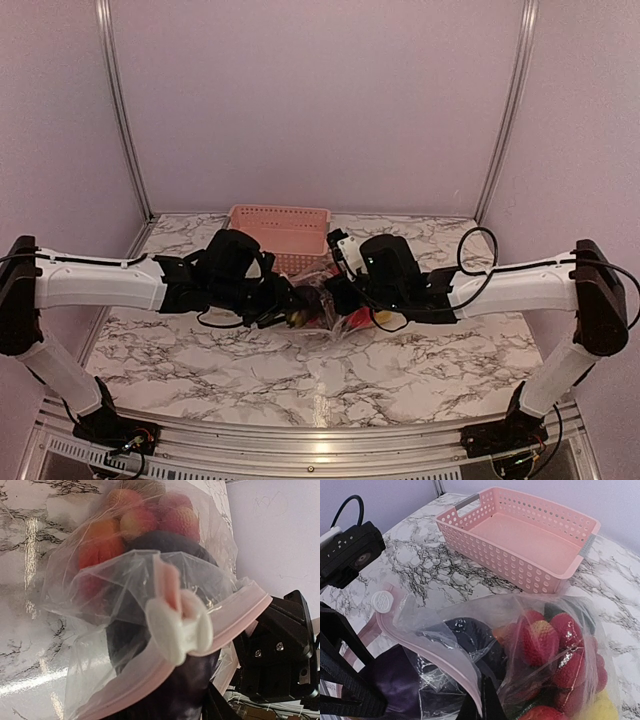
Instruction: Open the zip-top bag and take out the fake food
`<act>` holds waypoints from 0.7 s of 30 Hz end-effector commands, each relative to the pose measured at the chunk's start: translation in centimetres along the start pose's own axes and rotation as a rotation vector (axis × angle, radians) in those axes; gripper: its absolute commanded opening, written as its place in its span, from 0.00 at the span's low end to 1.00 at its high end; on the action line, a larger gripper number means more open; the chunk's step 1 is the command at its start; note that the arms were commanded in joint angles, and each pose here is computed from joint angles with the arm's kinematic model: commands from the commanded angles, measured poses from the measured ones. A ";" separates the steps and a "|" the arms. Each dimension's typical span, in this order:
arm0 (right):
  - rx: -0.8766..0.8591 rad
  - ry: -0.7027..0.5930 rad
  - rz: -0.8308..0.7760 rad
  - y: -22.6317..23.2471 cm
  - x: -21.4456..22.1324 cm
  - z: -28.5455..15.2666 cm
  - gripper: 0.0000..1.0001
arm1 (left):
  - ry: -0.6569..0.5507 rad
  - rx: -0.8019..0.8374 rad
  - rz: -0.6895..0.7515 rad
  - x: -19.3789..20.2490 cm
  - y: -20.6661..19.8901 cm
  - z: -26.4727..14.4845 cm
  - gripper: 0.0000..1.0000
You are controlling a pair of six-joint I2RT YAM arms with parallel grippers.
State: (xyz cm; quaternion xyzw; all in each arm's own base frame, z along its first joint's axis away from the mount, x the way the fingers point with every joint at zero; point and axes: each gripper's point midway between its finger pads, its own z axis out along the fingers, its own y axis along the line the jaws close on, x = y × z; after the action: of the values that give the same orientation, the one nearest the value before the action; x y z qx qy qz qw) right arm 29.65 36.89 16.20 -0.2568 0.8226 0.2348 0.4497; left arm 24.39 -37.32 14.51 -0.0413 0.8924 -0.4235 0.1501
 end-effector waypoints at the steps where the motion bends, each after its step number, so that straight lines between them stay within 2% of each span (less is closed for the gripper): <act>1: 0.035 -0.008 -0.019 -0.2 -0.9 0.7 0.00 | 0.033 0.003 0.166 1.8 -3.2 -3.4 0.21; 7: 0.053 -0.011 -0.017 -0.9 -0.6 0.8 0.00 | 0.068 -0.031 0.212 4.0 -0.7 -6.3 0.23; 11: 0.055 0.000 -0.025 -1.4 -0.5 1.2 0.00 | 0.049 0.021 0.286 4.3 -1.4 -8.2 0.23; 16: 0.041 0.006 -0.011 -1.8 -0.2 1.1 0.00 | -0.099 0.041 0.359 1.8 -2.4 -11.0 0.23; 21: 0.002 0.022 0.038 -2.7 0.9 1.0 0.00 | -0.297 0.008 0.365 -4.3 -3.0 -13.7 0.24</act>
State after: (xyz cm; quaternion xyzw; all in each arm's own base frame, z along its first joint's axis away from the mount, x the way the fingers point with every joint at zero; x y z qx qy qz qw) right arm 31.45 35.97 15.11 -0.2516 0.8293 0.2201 0.4477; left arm 20.13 -30.73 22.97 0.0818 0.8663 -0.4126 0.2695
